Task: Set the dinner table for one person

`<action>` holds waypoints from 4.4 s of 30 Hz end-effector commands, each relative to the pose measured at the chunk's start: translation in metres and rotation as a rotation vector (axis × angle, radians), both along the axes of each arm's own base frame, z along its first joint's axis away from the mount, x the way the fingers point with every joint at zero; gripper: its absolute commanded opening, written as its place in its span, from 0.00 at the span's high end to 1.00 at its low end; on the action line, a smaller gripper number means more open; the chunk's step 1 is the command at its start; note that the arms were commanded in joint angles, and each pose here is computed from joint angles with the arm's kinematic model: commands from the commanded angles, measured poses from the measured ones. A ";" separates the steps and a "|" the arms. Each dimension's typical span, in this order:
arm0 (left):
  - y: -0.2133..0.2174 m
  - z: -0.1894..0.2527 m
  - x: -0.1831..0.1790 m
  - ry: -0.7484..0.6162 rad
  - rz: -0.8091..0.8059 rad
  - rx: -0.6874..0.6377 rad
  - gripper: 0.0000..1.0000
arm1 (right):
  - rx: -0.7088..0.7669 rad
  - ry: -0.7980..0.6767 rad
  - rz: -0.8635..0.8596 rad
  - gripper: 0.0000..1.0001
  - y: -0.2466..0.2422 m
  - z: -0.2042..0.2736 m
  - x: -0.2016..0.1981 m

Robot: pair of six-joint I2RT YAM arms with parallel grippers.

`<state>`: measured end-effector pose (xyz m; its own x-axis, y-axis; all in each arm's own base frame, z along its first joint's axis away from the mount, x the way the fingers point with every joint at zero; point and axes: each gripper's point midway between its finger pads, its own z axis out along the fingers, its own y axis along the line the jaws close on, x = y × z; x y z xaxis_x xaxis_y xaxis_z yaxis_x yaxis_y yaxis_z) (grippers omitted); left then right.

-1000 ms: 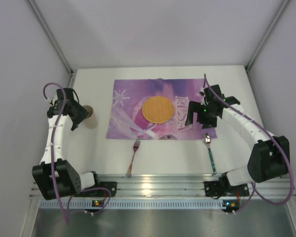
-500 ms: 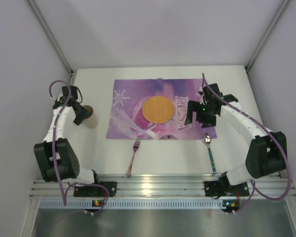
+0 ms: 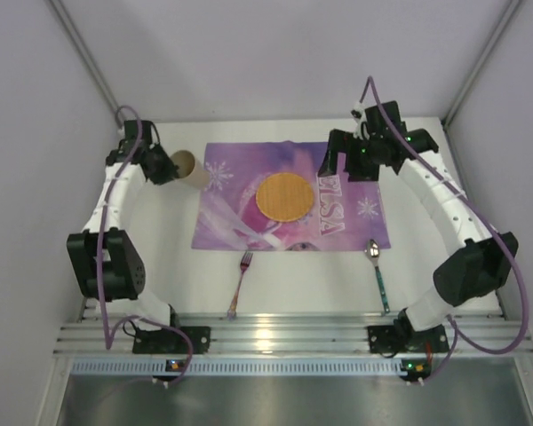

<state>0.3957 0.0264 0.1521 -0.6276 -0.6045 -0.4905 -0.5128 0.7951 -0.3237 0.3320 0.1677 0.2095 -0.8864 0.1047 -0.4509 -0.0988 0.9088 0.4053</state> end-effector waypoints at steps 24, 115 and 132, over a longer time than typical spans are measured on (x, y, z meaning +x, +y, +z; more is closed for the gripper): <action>-0.298 0.042 0.005 -0.042 -0.803 -0.002 1.00 | -0.031 -0.104 0.169 0.33 0.108 0.067 0.011; -0.210 -0.091 -0.221 0.352 -0.787 -0.095 0.18 | -0.326 -0.169 -0.461 0.36 -0.091 -0.056 0.213; -0.212 -0.134 -0.211 0.393 -0.817 -0.019 0.44 | -0.095 -0.415 -0.497 0.30 -0.077 0.073 0.169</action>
<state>0.1805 -0.1824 0.0279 -0.9888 0.0778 -0.1277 0.1090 0.9595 -0.2596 0.5223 0.0853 0.2088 -0.6364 0.3369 -0.6939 0.2641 0.9404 0.2143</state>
